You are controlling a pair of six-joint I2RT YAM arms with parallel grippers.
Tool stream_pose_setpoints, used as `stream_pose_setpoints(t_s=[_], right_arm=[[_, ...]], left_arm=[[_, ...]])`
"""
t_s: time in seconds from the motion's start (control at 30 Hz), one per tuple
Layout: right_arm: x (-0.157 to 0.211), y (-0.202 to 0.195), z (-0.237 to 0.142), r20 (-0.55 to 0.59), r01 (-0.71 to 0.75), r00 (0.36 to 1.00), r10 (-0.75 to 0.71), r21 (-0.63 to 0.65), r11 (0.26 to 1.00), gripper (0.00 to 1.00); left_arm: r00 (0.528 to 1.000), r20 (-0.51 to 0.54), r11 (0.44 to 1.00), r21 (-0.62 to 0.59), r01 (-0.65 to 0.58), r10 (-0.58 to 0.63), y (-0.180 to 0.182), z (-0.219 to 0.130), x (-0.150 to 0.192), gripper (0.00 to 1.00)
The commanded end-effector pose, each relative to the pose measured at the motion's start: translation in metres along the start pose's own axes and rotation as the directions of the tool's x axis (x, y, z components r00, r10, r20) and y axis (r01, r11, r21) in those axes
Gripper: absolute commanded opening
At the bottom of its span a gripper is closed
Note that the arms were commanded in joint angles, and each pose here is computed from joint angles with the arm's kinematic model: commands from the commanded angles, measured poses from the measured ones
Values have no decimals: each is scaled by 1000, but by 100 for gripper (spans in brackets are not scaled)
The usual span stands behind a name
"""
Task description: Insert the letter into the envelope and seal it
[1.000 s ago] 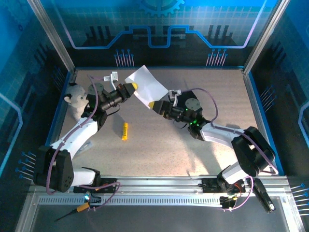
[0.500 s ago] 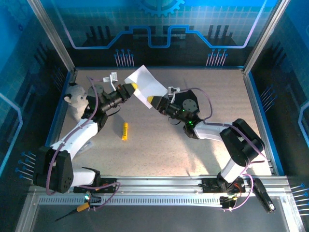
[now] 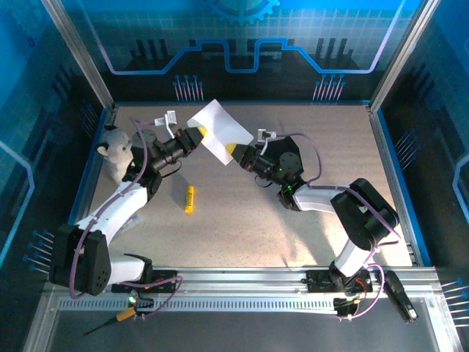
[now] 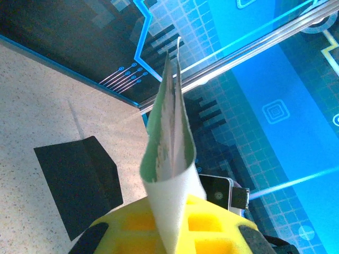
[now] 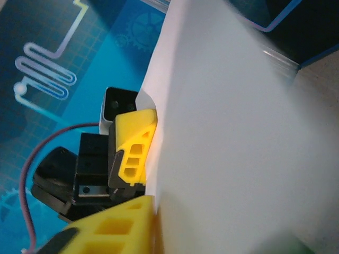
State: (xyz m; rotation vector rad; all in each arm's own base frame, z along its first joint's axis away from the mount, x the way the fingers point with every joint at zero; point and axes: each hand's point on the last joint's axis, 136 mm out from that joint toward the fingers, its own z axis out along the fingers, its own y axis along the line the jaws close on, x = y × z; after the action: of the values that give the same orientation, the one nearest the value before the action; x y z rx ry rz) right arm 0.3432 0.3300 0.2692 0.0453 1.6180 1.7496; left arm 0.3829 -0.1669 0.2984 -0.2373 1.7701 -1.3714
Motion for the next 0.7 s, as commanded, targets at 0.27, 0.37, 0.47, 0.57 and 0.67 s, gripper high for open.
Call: stream_pose_setpoints(t_s=[0.27,0.37,0.47,0.57,0.67], right_arm=[[-16,30,-10,-9,34,999,-34,-41,999,0],[-21,37,-20,-66,63,996,-63,9,998,0],[-26,48,-30,-168,114,980,-103,60,992,0],[-31,64,-42,-270,150,955,-124,78,986,0],[-32,81,-54,-358,155,925,-125,57,986,0]], left_arm=[[992,-11,985,-124,-123,123,9,-22,-16,77],[986,-30,945,-282,-166,165,28,-47,-28,97],[979,-74,865,-460,-201,188,48,-72,-34,99],[981,-95,785,-588,-193,170,69,-91,-37,99],[983,-152,785,-594,-176,105,81,-86,-26,99]])
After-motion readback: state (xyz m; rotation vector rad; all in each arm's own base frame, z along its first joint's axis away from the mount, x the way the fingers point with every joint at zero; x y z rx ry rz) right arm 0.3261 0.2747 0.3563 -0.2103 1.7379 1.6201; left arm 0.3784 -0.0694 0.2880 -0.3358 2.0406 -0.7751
